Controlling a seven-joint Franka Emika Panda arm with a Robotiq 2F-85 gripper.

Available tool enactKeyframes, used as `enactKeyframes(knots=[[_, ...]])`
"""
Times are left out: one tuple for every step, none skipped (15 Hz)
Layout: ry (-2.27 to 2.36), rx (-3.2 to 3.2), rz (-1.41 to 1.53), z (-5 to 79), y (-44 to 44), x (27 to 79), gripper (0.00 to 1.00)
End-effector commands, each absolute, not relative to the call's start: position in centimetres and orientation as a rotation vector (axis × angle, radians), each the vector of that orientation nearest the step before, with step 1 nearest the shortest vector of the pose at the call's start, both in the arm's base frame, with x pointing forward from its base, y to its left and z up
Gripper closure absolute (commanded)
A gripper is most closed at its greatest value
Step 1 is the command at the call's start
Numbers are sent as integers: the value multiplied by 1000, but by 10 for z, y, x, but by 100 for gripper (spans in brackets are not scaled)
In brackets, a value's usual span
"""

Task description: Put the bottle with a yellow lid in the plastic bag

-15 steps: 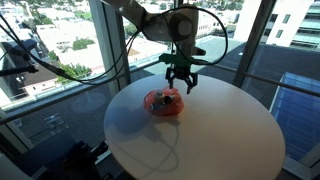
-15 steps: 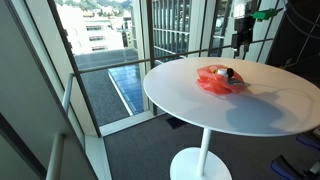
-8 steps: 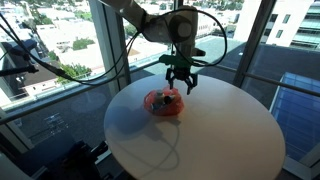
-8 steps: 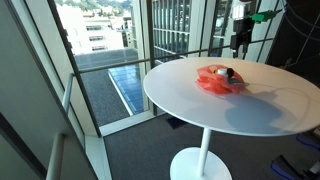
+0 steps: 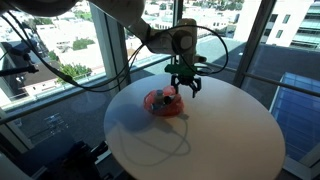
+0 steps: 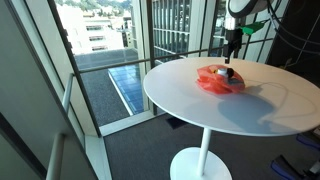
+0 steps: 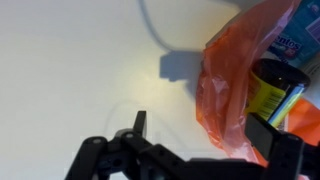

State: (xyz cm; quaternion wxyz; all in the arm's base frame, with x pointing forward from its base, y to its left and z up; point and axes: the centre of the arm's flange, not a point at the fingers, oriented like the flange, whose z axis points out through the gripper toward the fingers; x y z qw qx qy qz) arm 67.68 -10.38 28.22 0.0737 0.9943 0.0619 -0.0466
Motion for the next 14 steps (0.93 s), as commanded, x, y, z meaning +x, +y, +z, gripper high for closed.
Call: enactKeyframes(knots=[[277, 2983, -87, 278, -105, 702, 0], [298, 2991, -76, 280, -101, 702, 0], [315, 2993, -61, 282, -98, 702, 0], [333, 2995, -44, 287, -94, 700, 0], [338, 2995, -33, 290, -91, 699, 0], [361, 3003, -27, 292, -88, 699, 0], [371, 3006, -27, 293, -85, 700, 0], [381, 3012, -35, 291, -84, 701, 0], [389, 3014, -39, 290, -82, 702, 0], [400, 3020, -46, 287, -82, 702, 0], [408, 3022, -49, 284, -82, 703, 0], [414, 3022, -50, 281, -83, 704, 0], [428, 3020, -55, 278, -84, 705, 0], [436, 3014, -56, 274, -86, 707, 0]])
